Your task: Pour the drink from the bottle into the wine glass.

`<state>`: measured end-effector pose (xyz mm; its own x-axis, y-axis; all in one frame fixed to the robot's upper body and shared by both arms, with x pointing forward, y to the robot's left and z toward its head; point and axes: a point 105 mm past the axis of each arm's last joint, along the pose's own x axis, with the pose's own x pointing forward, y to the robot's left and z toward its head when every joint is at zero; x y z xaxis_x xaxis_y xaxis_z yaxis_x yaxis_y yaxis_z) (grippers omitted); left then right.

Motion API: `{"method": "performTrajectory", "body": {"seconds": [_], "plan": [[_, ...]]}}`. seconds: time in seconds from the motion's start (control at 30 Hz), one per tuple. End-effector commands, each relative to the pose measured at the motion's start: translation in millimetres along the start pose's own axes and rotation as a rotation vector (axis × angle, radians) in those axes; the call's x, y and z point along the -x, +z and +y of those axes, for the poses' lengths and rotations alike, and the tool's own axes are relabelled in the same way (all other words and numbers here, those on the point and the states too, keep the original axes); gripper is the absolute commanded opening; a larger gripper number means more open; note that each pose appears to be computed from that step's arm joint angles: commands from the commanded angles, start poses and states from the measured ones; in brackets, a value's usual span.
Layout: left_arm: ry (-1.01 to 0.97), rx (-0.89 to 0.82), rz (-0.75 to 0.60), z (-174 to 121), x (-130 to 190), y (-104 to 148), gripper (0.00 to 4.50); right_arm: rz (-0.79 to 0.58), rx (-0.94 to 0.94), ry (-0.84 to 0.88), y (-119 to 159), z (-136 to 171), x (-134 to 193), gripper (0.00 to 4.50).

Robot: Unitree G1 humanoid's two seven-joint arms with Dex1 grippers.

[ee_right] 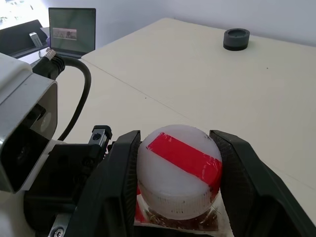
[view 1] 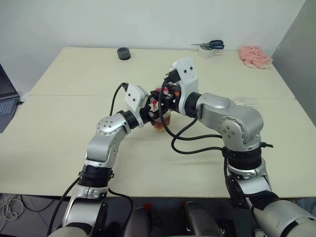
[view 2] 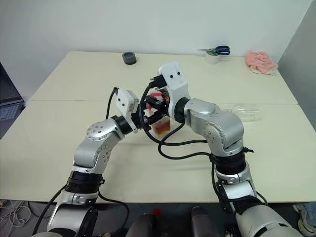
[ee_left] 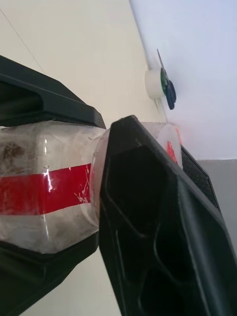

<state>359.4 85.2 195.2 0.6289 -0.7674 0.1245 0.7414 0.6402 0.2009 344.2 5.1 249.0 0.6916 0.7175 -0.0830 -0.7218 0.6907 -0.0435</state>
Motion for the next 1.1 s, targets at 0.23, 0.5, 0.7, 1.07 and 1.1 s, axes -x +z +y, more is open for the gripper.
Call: {"method": "performTrajectory", "body": {"seconds": [0.23, 0.5, 0.7, 1.07, 1.1], "plan": [[-0.055, -0.021, -0.071, -6.3, -5.3, 21.1, 2.17, 0.031, 0.289, 0.848, -2.9, 9.3, 24.8, 1.89], [-0.052, -0.016, -0.073, -6.7, -5.4, 21.4, 2.16, 0.068, 0.301, 0.884, -12.0, -8.5, 21.9, 1.89], [-0.042, -0.02, -0.079, -3.6, -6.7, 20.9, 2.16, -0.027, 0.293, 0.763, 11.9, -13.1, 24.2, 3.21], [-0.049, -0.019, -0.077, -3.0, -19.7, 18.3, 2.16, -0.08, 0.21, 0.169, 28.4, -23.4, 18.6, 4.5], [-0.052, -0.019, -0.077, -3.1, -20.4, 18.1, 2.16, -0.079, 0.182, 0.13, 26.3, -22.3, 19.1, 4.5]]}}
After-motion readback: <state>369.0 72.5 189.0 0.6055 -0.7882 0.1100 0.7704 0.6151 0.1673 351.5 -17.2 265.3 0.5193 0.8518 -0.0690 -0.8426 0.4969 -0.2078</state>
